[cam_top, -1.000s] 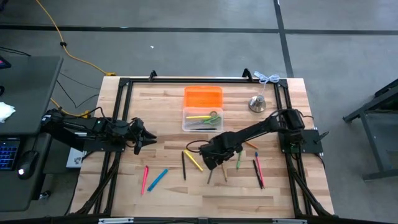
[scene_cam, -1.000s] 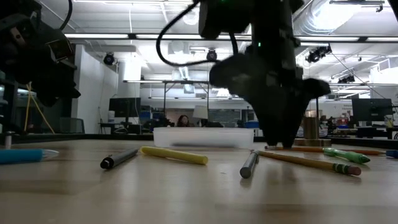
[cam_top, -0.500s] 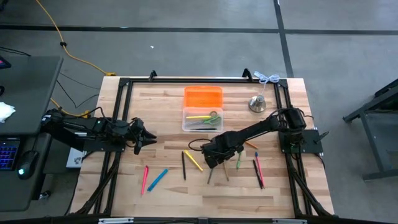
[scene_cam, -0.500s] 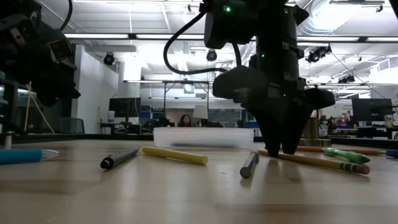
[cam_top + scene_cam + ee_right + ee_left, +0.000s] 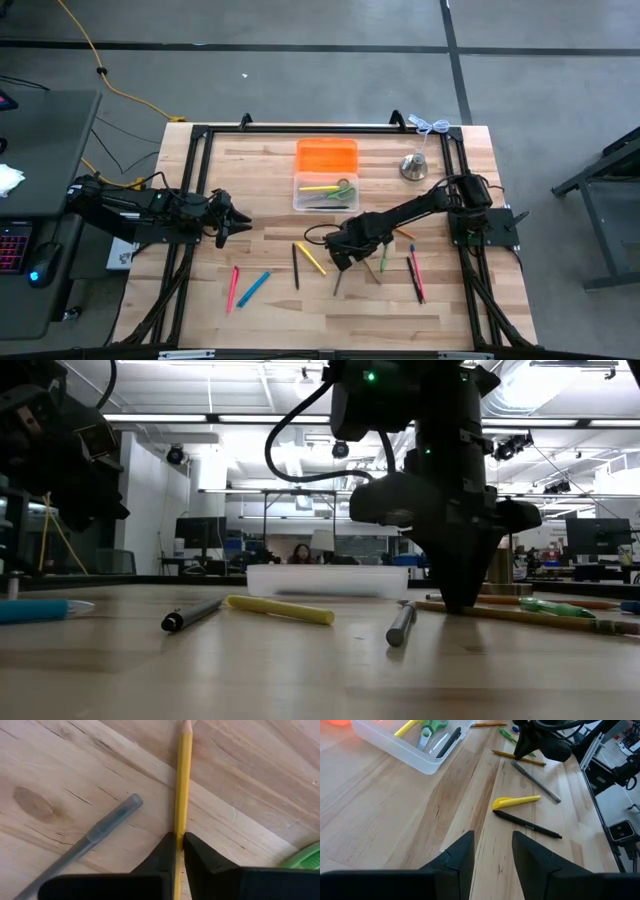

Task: Pick & place school supplies into a supply box
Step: Put the yellow pencil into the orange supply box

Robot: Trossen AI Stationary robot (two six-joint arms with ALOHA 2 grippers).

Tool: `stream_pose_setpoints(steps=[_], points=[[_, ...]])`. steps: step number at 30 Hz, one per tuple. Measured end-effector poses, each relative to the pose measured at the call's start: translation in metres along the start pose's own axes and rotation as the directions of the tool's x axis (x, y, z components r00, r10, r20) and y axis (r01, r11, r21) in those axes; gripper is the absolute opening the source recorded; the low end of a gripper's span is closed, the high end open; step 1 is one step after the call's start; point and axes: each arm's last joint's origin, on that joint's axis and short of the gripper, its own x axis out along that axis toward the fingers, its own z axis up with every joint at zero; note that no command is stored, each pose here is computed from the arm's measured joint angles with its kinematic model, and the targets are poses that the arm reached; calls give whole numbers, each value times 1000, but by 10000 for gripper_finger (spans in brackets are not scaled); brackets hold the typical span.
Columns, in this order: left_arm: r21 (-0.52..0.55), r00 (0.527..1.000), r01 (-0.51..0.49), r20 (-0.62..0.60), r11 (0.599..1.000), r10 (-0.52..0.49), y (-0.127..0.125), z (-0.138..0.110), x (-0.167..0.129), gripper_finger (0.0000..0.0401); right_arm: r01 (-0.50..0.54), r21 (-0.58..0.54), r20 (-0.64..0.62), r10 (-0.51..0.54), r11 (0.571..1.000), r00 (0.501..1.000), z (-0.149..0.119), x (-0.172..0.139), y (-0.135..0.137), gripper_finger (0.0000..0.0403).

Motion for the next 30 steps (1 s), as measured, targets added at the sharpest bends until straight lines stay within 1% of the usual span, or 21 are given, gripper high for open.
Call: stream_pose_setpoints(steps=[3, 6, 13, 18, 30], points=[[1, 1000, 0, 0, 1000, 0, 0, 0, 0, 161, 13, -2, 9, -13, 1000, 1000, -1, 3, 1, 3], [3, 1000, 0, 0, 1000, 0, 0, 0, 0, 161, 32, -6, 35, -32, 999, 999, -3, 4, 0, 5], [3, 1000, 0, 0, 1000, 0, 0, 0, 0, 161, 37, -3, 32, -37, 999, 999, -3, 4, 0, 3], [3, 1000, -1, 1, 1000, 1, 0, 0, 0, 161, 8, 8, 18, -8, 1000, 1000, -3, -3, 0, 2], [4, 1000, -4, 0, 1000, 4, 0, 0, 0, 161, -86, 49, 68, 83, 995, 994, -4, -36, -4, 1]])
